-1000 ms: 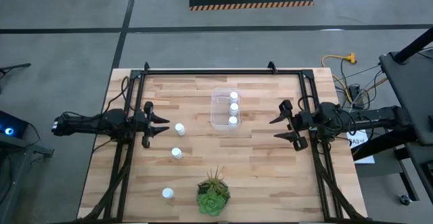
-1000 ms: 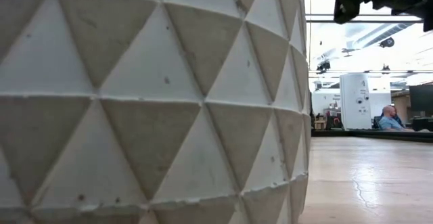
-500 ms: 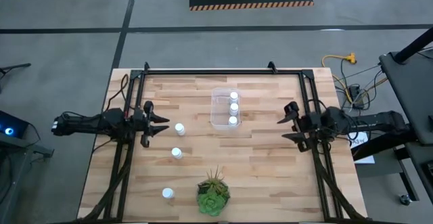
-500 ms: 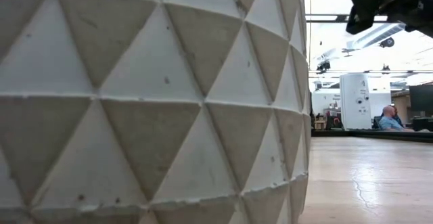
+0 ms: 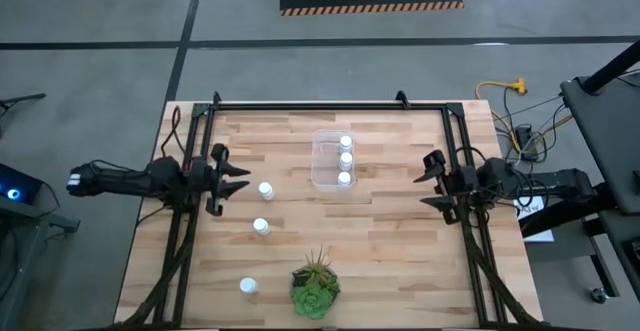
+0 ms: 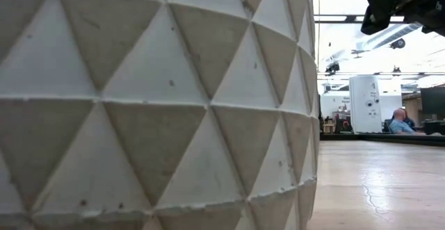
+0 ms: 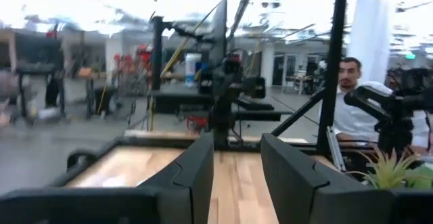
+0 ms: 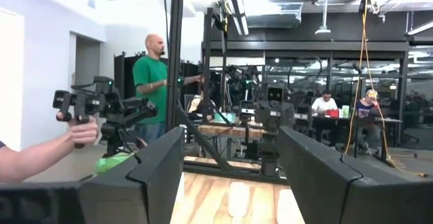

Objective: Pick and place pill bottles into a basket
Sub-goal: Put the white pill bottle into the transparent bin

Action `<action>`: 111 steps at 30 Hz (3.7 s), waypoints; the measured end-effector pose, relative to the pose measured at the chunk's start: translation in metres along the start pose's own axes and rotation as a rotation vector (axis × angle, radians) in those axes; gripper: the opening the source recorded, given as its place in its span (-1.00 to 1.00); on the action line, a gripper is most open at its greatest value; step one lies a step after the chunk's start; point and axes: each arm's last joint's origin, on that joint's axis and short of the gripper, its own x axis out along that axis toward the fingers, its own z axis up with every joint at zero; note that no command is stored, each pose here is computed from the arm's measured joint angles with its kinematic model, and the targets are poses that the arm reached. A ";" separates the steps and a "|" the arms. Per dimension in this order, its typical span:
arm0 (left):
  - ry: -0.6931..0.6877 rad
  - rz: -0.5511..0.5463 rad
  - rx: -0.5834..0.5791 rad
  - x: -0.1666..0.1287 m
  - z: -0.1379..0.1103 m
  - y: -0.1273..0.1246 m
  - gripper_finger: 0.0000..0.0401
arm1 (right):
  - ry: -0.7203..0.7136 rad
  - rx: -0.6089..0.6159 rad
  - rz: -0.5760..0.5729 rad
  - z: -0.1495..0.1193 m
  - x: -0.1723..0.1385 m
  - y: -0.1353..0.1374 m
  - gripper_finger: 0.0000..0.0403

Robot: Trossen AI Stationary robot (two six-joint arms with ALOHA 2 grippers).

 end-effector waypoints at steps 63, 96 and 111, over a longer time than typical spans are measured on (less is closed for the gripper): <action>0.483 -0.436 0.489 0.103 0.130 -0.103 -0.47 | 0.500 -0.110 -0.114 -0.046 -0.011 -0.005 0.12; 1.300 -0.367 0.282 0.135 0.095 -0.213 -0.47 | 0.499 -0.110 -0.115 -0.046 -0.011 -0.005 0.12; 1.451 -0.277 0.119 0.128 0.068 -0.223 -0.47 | 0.499 -0.110 -0.115 -0.046 -0.011 -0.005 0.12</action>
